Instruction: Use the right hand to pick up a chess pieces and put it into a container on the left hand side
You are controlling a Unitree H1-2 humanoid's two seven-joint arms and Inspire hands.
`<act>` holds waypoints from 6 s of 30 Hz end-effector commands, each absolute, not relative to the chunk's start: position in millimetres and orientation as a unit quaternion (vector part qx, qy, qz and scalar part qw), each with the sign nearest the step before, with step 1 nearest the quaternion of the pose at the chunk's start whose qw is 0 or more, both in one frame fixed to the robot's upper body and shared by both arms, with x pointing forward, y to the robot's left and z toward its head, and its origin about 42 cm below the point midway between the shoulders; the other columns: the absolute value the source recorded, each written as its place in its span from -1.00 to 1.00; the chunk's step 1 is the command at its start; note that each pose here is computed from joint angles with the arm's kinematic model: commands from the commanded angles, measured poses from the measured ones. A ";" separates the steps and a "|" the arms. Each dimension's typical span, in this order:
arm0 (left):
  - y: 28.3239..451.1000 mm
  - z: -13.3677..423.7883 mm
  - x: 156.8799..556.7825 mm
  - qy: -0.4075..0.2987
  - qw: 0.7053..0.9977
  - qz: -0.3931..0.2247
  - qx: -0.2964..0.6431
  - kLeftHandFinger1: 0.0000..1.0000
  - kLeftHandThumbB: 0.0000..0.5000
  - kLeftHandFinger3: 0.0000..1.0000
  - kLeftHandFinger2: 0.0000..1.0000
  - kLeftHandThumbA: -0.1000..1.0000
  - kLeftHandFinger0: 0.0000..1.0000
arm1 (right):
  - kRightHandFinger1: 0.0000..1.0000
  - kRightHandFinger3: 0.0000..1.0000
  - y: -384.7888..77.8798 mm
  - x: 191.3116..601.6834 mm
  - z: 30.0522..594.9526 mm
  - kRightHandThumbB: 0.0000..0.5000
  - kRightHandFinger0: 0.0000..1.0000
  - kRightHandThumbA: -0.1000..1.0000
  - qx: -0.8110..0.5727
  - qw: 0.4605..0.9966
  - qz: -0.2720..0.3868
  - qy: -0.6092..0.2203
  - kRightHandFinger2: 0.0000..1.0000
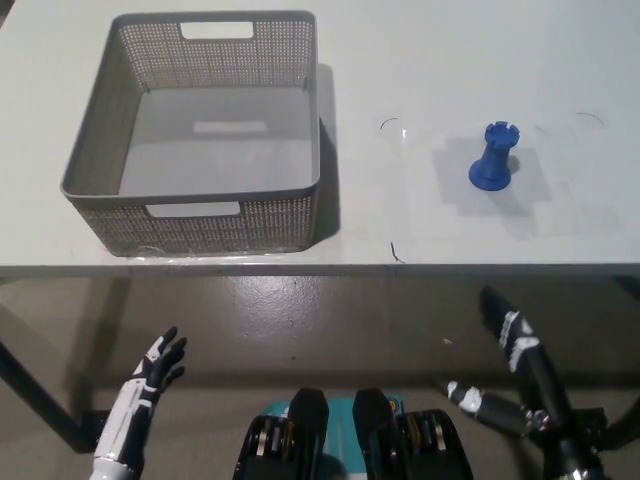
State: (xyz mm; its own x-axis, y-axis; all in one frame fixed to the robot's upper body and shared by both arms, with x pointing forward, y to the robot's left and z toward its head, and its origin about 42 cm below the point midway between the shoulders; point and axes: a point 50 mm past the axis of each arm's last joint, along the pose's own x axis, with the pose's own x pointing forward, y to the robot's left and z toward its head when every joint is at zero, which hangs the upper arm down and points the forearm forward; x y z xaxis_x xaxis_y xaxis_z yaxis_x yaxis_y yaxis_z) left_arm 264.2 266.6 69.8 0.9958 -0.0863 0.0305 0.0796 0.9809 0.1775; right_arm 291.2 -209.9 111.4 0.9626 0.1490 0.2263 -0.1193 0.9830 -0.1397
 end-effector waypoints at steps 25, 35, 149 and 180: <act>262.3 70.7 261.1 -0.054 0.991 -0.084 0.084 1.00 0.46 1.00 1.00 1.00 1.00 | 1.00 1.00 -240.0 454.5 245.1 0.61 1.00 1.00 -0.142 0.962 -0.062 -0.223 1.00; 262.5 67.5 258.6 -0.053 0.992 -0.082 0.080 1.00 0.46 1.00 1.00 1.00 1.00 | 1.00 1.00 -254.5 510.8 239.5 0.86 1.00 1.00 -0.147 0.977 -0.067 -0.139 1.00; 264.9 78.0 271.4 -0.058 0.987 -0.097 0.114 1.00 0.32 1.00 1.00 1.00 1.00 | -0.63 -0.03 90.1 514.1 365.2 -0.50 -1.00 -1.00 -0.114 0.958 0.143 -0.223 0.16; 263.7 84.7 278.4 -0.064 0.983 -0.107 0.137 1.00 0.39 1.00 1.00 1.00 1.00 | 1.00 1.00 36.5 542.1 309.3 0.34 1.00 0.72 -0.276 0.935 0.210 -0.077 1.00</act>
